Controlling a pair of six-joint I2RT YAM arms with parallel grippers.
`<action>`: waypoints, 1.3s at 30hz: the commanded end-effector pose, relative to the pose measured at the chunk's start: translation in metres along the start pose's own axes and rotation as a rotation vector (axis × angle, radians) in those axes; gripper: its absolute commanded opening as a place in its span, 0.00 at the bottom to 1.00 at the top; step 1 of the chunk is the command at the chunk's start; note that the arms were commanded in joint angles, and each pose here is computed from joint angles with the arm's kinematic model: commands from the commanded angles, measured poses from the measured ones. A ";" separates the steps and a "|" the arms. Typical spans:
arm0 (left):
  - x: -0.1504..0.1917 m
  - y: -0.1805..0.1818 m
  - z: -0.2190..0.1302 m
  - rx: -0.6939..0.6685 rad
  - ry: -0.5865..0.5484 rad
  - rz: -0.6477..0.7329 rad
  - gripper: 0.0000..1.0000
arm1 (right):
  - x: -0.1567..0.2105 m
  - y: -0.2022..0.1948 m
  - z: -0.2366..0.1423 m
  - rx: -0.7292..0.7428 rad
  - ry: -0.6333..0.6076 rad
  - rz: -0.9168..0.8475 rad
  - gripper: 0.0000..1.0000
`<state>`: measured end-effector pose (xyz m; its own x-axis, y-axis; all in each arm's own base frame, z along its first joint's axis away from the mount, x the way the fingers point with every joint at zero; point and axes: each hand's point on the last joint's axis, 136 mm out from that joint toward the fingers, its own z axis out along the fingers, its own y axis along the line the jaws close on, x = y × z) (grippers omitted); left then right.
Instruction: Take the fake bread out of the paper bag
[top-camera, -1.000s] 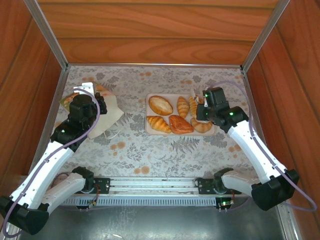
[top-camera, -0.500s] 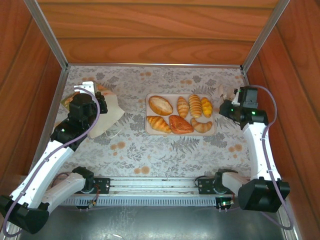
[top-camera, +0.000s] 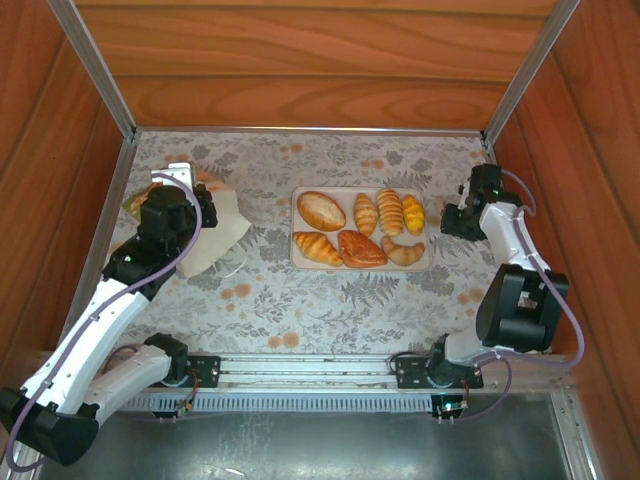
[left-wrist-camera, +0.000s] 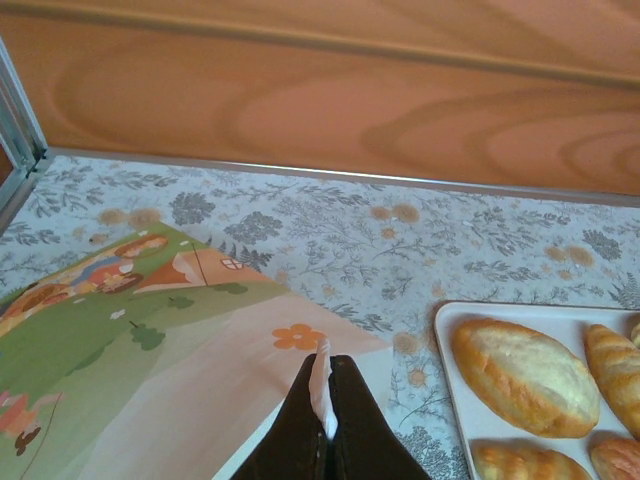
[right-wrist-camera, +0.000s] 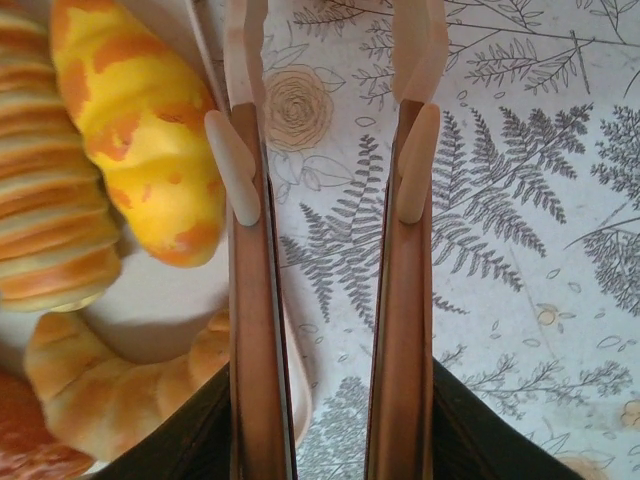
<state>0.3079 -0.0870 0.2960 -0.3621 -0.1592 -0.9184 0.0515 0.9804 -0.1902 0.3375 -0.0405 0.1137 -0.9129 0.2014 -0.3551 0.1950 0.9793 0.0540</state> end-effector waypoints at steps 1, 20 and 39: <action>-0.016 -0.001 -0.011 0.017 -0.050 -0.014 0.00 | -0.029 -0.011 -0.006 0.054 -0.085 -0.081 0.43; -0.014 0.002 -0.016 0.012 -0.058 -0.035 0.00 | -0.042 -0.017 0.074 0.027 0.067 -0.184 0.54; -0.019 0.001 -0.017 0.016 -0.062 -0.032 0.00 | -0.036 -0.029 0.080 0.080 0.162 -0.200 0.61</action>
<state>0.2994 -0.0830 0.3095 -0.3237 -0.1800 -0.9289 0.0583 0.9761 -0.2095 0.3954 -0.0725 0.0307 -0.9849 0.0144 -0.1725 0.0256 0.9977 -0.0632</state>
